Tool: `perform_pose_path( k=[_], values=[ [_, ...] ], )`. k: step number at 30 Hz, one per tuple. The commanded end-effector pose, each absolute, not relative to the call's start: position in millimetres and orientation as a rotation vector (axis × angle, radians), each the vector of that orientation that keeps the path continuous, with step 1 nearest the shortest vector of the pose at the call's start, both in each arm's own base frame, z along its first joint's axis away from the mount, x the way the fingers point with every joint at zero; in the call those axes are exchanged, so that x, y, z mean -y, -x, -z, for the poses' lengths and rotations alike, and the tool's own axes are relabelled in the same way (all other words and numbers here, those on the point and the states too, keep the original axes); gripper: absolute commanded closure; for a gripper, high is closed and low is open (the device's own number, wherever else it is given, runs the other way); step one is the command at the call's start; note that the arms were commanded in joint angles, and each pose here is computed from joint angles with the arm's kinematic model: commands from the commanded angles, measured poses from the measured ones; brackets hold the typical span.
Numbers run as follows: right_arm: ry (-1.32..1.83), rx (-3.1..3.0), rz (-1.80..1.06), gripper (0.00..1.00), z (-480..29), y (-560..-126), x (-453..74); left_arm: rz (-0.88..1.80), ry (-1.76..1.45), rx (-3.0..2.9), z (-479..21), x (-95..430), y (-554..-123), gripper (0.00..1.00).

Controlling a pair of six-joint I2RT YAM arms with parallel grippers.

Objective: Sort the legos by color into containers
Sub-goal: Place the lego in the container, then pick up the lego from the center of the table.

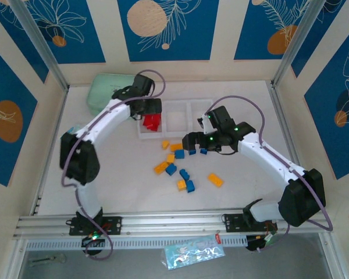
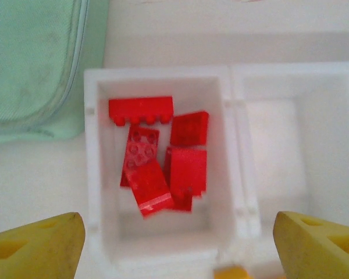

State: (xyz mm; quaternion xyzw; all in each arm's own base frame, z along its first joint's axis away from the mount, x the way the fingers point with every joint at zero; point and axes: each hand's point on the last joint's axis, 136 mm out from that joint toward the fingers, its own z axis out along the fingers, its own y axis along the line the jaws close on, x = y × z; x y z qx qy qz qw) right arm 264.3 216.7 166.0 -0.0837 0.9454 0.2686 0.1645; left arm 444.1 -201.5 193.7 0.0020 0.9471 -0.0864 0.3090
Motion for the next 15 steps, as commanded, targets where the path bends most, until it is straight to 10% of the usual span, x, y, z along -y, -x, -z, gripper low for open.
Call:
perform_pose_path(
  k=[1, 15],
  values=[
    [0.283, -2.738, -0.661, 0.01, -158.9, -261.7, -214.2, 0.462, -0.038, -2.456, -212.6, 217.2, -412.3, 0.13],
    [0.329, -2.808, -0.472, 0.1, -132.6, -279.2, -245.2, 0.68, -0.163, -2.518, -170.3, 217.8, -272.6, 0.01]
  ],
)
